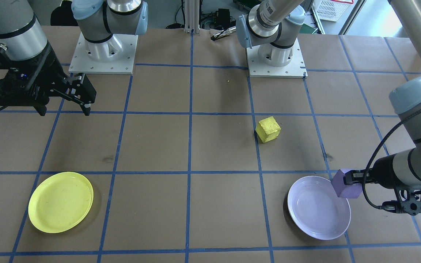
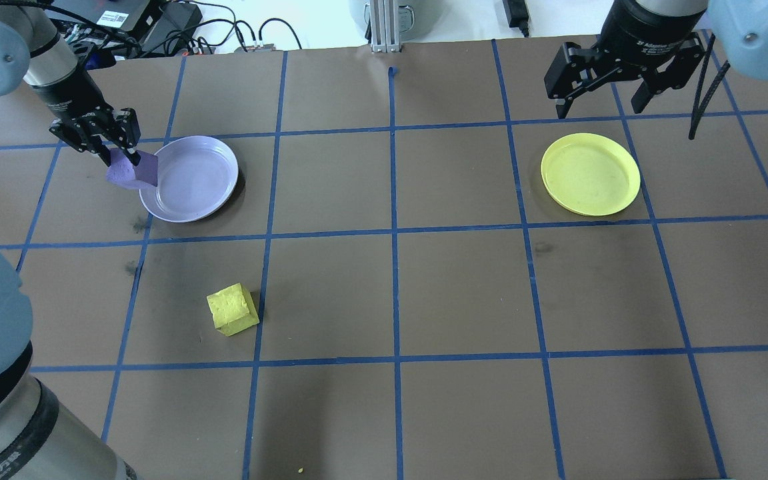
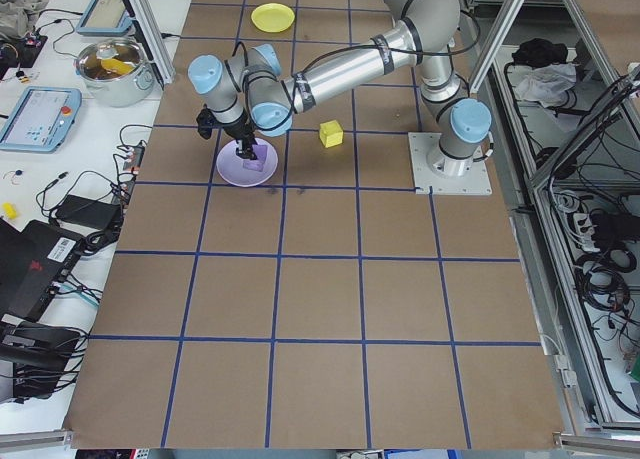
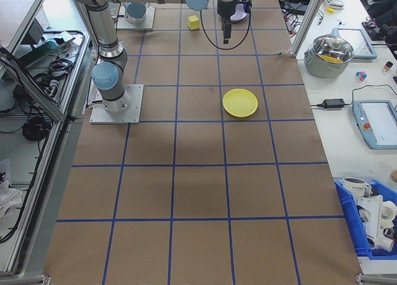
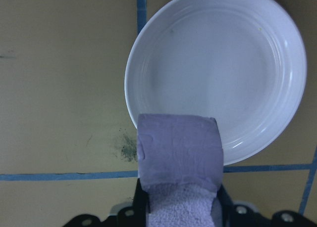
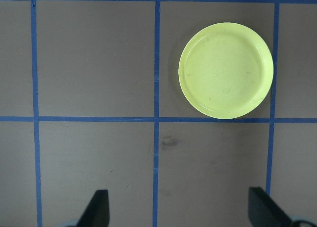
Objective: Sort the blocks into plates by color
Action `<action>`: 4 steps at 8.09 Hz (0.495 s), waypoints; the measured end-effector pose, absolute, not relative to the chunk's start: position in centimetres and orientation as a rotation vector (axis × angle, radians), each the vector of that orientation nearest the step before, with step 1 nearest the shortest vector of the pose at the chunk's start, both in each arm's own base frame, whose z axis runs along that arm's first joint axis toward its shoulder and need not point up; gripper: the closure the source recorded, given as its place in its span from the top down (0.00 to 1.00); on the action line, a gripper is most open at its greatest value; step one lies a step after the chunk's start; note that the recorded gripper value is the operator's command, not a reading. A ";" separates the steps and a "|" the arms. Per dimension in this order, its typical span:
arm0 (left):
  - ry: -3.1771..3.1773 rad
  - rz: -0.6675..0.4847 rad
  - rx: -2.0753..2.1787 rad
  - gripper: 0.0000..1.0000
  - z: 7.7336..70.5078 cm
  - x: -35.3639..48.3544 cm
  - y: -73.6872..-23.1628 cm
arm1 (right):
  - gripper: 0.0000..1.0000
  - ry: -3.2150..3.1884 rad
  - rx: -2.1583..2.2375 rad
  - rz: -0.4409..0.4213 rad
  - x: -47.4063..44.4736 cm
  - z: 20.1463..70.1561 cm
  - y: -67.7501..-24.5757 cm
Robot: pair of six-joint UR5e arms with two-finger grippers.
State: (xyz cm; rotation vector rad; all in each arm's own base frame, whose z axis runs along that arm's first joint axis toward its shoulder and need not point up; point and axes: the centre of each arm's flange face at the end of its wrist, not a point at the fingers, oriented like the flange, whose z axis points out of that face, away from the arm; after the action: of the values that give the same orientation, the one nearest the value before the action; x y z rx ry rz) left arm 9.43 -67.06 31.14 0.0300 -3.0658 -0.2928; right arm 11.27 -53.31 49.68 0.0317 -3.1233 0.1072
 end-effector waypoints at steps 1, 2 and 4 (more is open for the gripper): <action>-3.068 -0.284 0.020 0.00 30.4 9.3 -67.8 | 1.00 -3.127 0.033 0.103 11.2 49.3 -53.7; -3.070 -0.281 0.004 0.01 29.8 8.7 -68.3 | 1.00 -3.130 0.026 0.108 11.2 49.1 -54.0; -3.096 -0.224 -0.050 0.83 29.1 6.2 -69.5 | 1.00 -3.128 0.018 0.116 11.1 49.1 -54.1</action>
State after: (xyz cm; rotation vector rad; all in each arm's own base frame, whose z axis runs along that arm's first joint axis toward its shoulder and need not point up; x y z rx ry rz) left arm 6.20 -69.46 29.09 -0.0502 -3.0961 -0.2245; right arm 11.14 -54.08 49.15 0.0182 -3.1275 0.1164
